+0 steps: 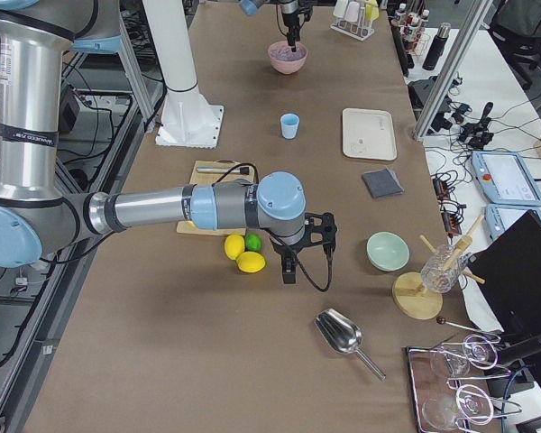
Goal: Put ice and cherries in cup
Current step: 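Lower the left gripper into the bowl and grasp another ice cube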
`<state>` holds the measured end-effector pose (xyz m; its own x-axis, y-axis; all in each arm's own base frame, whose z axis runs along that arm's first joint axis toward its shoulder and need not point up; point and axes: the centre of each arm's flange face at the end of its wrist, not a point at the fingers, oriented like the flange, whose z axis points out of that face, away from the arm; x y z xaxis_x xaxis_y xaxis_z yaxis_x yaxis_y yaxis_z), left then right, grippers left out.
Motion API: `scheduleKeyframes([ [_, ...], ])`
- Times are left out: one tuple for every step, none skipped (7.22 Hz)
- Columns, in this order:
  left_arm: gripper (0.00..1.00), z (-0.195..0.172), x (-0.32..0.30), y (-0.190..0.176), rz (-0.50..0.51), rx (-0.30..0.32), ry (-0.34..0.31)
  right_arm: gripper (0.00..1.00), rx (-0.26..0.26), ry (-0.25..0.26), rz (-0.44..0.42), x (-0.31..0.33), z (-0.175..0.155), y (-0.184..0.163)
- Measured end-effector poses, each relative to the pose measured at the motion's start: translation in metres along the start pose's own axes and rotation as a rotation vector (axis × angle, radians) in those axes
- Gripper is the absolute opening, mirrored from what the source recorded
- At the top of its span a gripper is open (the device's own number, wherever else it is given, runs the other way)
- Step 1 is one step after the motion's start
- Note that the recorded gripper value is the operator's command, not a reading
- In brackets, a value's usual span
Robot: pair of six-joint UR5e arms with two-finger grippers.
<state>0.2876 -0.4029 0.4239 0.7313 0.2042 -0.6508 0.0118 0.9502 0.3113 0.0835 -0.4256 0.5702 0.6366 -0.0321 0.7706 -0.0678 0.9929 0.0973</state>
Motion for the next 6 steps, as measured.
scheduleKeyframes([
  [0.97, 0.006, 0.001, 0.007, 0.009, -0.017, -0.001, 1.0, 0.0, 0.001, -0.001, 0.0, 0.0, 0.0],
  [0.97, 0.01, -0.002, 0.015, 0.017, -0.031, -0.003, 1.0, 0.0, 0.001, -0.001, 0.0, 0.0, 0.0],
  [0.96, 0.012, -0.006, 0.02, 0.022, -0.037, -0.002, 1.0, 0.002, 0.002, -0.002, 0.0, 0.0, 0.0],
  [0.95, 0.013, -0.007, 0.024, 0.025, -0.047, 0.008, 1.0, 0.003, 0.002, -0.004, -0.001, -0.001, 0.0],
  [0.89, 0.013, -0.005, 0.027, 0.027, -0.062, 0.026, 1.0, 0.004, 0.003, -0.006, -0.002, -0.001, 0.0],
  [0.88, 0.015, -0.003, 0.029, 0.032, -0.072, 0.039, 1.0, 0.007, 0.003, -0.009, -0.003, -0.003, 0.0],
])
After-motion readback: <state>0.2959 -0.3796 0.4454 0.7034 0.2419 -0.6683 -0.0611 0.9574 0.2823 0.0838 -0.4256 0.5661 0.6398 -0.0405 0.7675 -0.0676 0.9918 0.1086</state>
